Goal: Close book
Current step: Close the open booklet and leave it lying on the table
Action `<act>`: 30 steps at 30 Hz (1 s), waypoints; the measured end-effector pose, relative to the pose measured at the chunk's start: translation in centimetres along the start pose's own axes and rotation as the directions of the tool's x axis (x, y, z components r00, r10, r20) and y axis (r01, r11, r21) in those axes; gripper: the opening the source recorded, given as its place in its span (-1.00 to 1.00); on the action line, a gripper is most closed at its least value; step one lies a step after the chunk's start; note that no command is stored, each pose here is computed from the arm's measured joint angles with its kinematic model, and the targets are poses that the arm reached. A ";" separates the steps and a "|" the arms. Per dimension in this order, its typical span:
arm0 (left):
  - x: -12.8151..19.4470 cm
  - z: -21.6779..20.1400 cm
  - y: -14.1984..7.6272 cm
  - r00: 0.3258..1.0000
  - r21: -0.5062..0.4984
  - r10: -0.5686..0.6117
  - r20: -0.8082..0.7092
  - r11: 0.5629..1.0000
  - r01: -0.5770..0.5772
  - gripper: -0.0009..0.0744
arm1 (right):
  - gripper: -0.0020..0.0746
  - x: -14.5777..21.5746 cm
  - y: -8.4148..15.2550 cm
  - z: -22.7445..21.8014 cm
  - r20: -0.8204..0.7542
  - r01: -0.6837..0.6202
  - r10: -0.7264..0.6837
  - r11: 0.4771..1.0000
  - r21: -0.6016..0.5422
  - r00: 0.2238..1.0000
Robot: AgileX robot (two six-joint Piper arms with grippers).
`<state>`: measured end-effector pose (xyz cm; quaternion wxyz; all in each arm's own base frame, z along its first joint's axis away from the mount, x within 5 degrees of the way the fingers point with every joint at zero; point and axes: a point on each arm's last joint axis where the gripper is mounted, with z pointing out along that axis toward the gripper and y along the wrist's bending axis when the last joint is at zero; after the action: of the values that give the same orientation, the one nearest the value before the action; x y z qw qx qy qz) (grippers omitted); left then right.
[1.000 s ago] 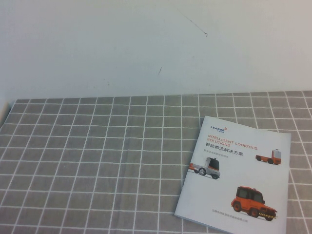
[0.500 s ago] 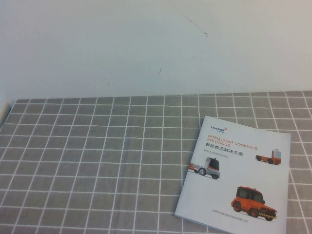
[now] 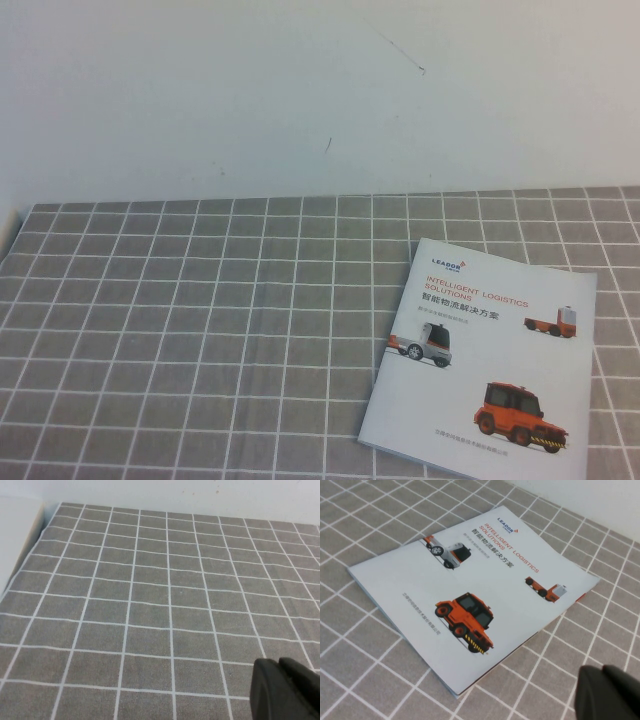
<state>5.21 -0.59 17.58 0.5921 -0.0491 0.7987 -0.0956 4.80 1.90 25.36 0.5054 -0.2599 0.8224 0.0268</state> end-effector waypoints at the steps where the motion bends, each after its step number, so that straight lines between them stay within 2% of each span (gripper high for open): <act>1: 0.0 0.0 0.0 1.000 -0.001 0.000 0.000 1.000 0.000 -0.99 | -0.95 0.0 0.0 0.0 0.000 0.000 0.000 1.000 0.000 1.000; 30: 0.0 0.0 0.0 0.999 0.001 0.042 0.000 0.999 -0.042 -0.99 | -0.95 0.0 0.0 0.0 0.000 -0.001 0.001 1.000 -0.001 1.000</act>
<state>5.21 -0.59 17.58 0.5939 -0.0319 0.7996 -0.0834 4.80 1.91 25.36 0.5054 -0.2597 0.8224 0.0275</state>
